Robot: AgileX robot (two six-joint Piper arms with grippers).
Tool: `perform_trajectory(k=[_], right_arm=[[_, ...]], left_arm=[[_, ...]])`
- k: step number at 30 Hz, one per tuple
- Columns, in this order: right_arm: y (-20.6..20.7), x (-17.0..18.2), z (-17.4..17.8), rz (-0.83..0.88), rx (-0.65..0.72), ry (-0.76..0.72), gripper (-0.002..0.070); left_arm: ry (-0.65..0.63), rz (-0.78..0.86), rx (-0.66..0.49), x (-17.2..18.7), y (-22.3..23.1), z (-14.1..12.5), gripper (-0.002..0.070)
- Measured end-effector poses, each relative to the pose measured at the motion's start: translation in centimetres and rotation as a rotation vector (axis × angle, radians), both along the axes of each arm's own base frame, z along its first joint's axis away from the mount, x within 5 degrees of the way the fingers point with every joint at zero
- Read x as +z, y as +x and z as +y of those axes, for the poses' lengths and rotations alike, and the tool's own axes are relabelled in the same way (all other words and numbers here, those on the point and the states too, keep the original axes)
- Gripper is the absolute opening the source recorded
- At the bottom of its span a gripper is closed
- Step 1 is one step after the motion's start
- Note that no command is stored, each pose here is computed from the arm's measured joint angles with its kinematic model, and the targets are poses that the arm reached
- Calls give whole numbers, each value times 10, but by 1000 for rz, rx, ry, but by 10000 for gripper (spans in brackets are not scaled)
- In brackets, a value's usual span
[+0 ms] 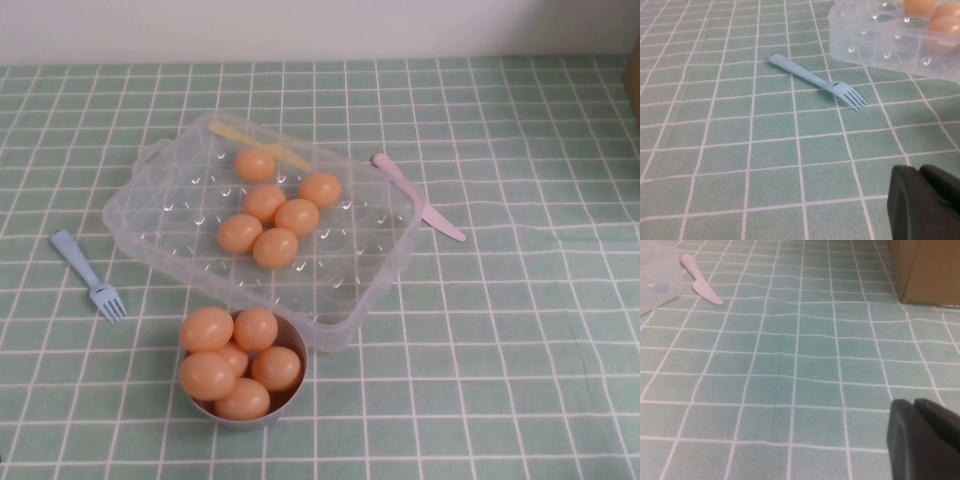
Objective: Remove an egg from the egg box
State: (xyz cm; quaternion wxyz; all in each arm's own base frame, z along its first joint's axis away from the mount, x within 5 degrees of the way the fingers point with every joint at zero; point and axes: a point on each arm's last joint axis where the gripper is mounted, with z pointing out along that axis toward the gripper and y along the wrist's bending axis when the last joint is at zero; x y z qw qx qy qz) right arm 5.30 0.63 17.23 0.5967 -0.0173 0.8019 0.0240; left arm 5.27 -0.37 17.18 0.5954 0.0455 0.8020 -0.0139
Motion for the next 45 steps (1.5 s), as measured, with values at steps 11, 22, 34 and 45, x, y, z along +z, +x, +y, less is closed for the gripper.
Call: perform_trajectory(k=[11, 22, 34, 45], right_arm=[[0, 0, 0, 0, 0, 0, -17], [0, 0, 0, 0, 0, 0, -17], [0, 0, 0, 0, 1, 0, -17], [0, 0, 0, 0, 1, -1, -17]], left_arm=[[-99, -62, -5, 6, 1, -3, -3], [-496, -283, 35, 30, 4, -3, -3], [-493, -151, 10, 50, 7, -8, -3], [-304, 260, -77, 110, 58, -24, -3]])
